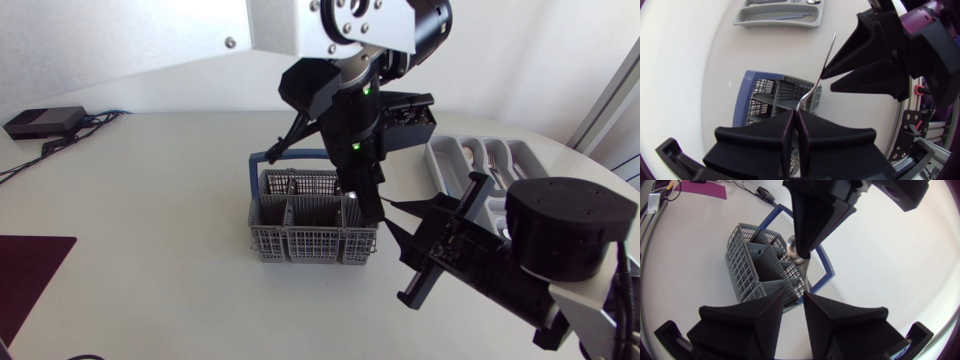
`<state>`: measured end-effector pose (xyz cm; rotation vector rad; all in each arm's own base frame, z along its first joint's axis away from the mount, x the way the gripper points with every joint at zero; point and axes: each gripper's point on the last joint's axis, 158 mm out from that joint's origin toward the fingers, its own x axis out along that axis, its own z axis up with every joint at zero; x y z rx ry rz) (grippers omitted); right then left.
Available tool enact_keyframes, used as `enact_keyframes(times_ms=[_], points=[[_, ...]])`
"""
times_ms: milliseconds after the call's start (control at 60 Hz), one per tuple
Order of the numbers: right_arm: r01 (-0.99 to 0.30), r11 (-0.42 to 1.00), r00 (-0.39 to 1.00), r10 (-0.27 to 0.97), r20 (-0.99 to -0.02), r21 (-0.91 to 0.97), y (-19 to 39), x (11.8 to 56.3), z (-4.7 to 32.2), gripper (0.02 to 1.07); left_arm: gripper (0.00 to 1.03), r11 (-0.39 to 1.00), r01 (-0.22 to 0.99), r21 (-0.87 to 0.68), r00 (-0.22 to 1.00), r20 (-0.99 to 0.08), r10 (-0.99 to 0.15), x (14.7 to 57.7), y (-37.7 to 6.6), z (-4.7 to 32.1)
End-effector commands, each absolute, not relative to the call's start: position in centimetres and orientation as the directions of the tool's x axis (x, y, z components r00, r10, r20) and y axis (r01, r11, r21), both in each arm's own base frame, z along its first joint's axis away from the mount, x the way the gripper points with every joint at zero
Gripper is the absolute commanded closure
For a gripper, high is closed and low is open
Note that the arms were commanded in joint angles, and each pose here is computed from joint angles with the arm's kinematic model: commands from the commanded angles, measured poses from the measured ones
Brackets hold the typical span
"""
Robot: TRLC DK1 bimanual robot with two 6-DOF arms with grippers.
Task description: Sort the cutlery from the basket into the organizer compartments.
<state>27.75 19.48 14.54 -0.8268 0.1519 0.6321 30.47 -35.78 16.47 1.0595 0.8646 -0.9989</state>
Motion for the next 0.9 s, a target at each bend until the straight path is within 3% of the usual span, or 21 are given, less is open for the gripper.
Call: enact_keyframes(times_ms=[0,333,883], points=[[-0.573,0.469,0.811,0.443,-0.382,-0.672,19.2,27.9,13.0,0.75,1.00,0.191,0.950,0.246,0.285,-0.932,-0.222,30.3,-36.1,16.0],[-0.524,0.451,0.834,0.443,-0.328,-0.722,19.5,27.8,14.8,0.75,1.00,0.169,0.965,0.199,0.226,-0.961,-0.157,29.5,-34.8,14.6],[-0.522,0.410,0.830,0.446,-0.335,-0.747,19.8,27.3,14.5,0.75,1.00,0.129,0.974,0.185,0.201,-0.971,-0.131,28.2,-34.7,14.0]])
